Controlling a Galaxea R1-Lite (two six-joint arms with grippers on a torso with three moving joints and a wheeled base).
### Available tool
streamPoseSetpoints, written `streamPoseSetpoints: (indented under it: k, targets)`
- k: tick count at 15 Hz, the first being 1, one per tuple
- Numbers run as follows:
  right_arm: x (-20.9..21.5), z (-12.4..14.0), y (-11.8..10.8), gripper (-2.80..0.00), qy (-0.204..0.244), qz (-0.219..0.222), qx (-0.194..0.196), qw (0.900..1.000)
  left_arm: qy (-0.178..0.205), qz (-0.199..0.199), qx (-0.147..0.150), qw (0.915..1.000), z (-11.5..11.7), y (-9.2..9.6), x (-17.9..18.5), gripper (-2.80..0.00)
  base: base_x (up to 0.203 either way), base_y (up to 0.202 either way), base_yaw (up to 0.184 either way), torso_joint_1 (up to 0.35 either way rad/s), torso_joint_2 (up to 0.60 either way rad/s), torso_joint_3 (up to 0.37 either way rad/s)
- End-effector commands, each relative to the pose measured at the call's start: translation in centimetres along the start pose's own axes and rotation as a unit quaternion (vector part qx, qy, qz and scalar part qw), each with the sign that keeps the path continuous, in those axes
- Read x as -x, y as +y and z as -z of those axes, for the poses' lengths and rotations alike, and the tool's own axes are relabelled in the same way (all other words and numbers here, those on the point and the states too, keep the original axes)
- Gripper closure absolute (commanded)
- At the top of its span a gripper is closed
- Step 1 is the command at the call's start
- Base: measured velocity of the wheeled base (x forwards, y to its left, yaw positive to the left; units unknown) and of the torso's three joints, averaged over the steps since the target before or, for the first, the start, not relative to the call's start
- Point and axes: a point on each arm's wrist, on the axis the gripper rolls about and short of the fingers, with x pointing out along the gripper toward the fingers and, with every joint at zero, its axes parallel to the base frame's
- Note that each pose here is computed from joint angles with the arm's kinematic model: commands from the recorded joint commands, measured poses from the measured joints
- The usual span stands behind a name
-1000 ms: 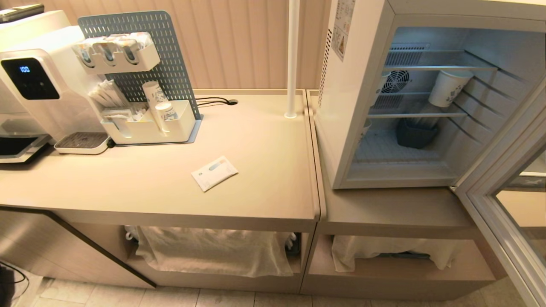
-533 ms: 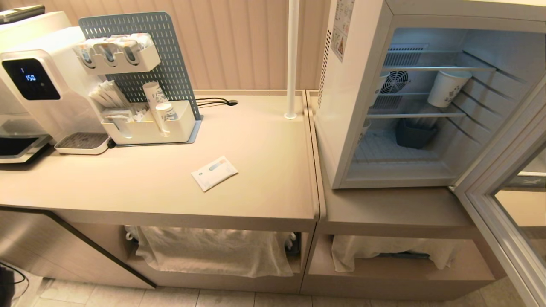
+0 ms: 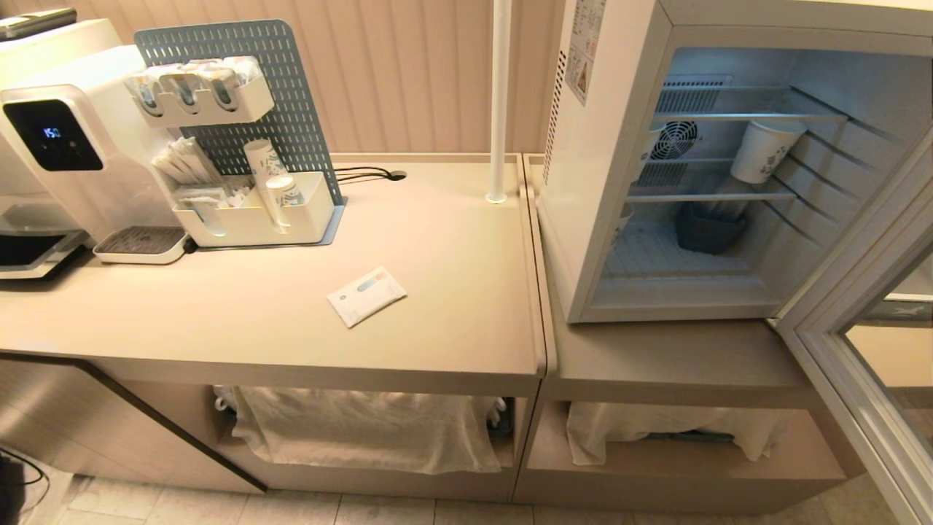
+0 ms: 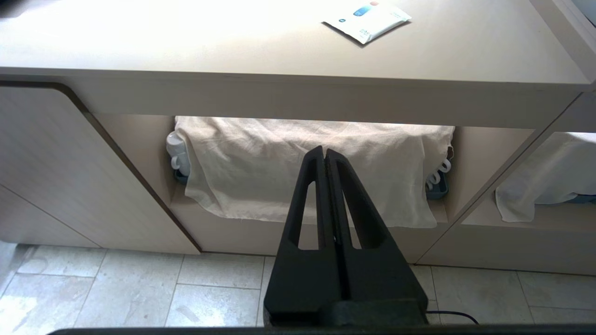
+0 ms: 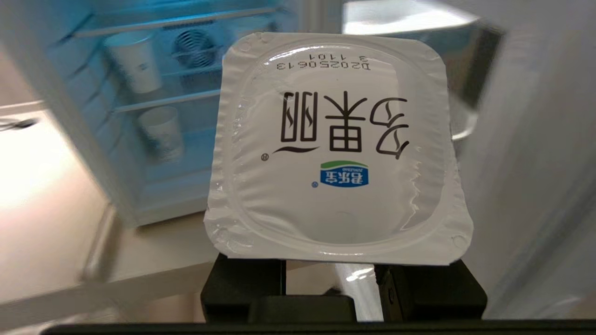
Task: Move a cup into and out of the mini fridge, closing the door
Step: Place the yoghurt on the table
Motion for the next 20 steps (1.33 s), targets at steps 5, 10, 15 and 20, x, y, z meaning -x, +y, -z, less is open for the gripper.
streamPoseSetpoints:
  k: [5,10,15,20]
  targets:
    - [2.3,1.6,-0.1,0.00,-0.006,-0.033,-0.023,0.999,0.001,0.000,0.000,1.0000,0.0,0.0,0.0,0.00,0.000,0.000,0.000,0.000,0.00,0.000]
    - [4.5,5.2,0.3,0.00,-0.023,-0.233,-0.040,0.971,0.001,0.000,0.000,1.0000,0.0,0.0,0.0,0.00,0.000,0.000,0.000,0.000,0.00,0.000]
    - [3.1,9.1,0.6,0.00,0.000,-0.223,-0.025,0.974,0.001,0.000,0.001,1.0000,0.0,0.0,0.0,0.00,0.000,0.000,0.000,0.000,0.00,0.000]
    - [2.7,13.0,0.4,0.00,0.077,-0.150,0.022,0.985,0.001,0.000,0.001,1.0000,0.0,0.0,0.0,0.00,0.000,0.000,0.000,0.000,0.00,0.000]
